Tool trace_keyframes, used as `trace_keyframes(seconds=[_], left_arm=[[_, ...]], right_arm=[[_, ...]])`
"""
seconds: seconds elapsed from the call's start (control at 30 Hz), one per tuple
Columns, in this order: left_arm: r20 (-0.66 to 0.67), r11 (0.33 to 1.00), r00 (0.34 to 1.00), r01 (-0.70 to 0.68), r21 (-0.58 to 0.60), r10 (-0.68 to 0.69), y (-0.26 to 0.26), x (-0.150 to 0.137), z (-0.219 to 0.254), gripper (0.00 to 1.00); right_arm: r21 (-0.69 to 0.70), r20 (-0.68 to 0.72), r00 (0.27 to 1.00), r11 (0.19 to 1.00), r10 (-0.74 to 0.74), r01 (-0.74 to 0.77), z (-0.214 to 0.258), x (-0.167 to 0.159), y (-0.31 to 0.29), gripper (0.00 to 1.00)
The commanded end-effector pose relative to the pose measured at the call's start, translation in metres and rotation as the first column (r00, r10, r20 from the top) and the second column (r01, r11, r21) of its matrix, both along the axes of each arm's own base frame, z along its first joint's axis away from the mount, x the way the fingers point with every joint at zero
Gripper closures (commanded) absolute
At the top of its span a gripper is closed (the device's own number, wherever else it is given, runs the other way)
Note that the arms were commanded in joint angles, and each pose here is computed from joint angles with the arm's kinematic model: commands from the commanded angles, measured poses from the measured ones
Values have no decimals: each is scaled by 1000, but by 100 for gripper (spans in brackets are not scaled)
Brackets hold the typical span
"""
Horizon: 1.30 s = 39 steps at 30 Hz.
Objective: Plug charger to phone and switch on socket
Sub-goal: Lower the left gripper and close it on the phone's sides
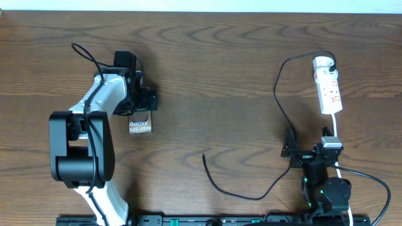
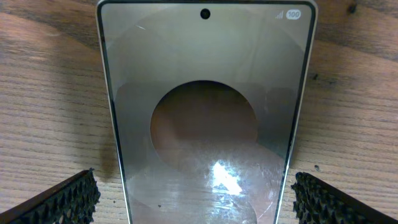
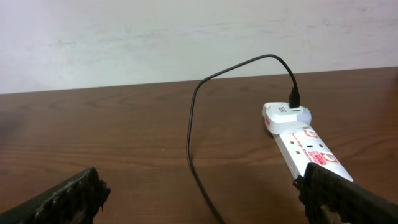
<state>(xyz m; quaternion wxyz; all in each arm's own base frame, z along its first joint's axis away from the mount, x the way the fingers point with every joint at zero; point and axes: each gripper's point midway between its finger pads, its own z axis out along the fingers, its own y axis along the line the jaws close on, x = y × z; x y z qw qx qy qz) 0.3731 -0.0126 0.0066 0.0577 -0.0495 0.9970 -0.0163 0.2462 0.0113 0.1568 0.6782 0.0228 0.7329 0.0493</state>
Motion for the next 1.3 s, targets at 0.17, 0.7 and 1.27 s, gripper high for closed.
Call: trace_keyframes(seconds=[0.17,0.7,1.27], left_arm=[[-10,1000,1000,-15,11,15,3,-1,-6,2],[-25,1000,1000,-14,11,15,3,-11,-17,2],[-25,999,999,43,17,-43,3,-11,-17,2]], right_arm=[[-9,0,1000,1000,-2,2,0,0,-1,1],[-9,0,1000,1000,-2,2,0,0,-1,1],[-9,0,1000,1000,-2,2,0,0,-1,1]])
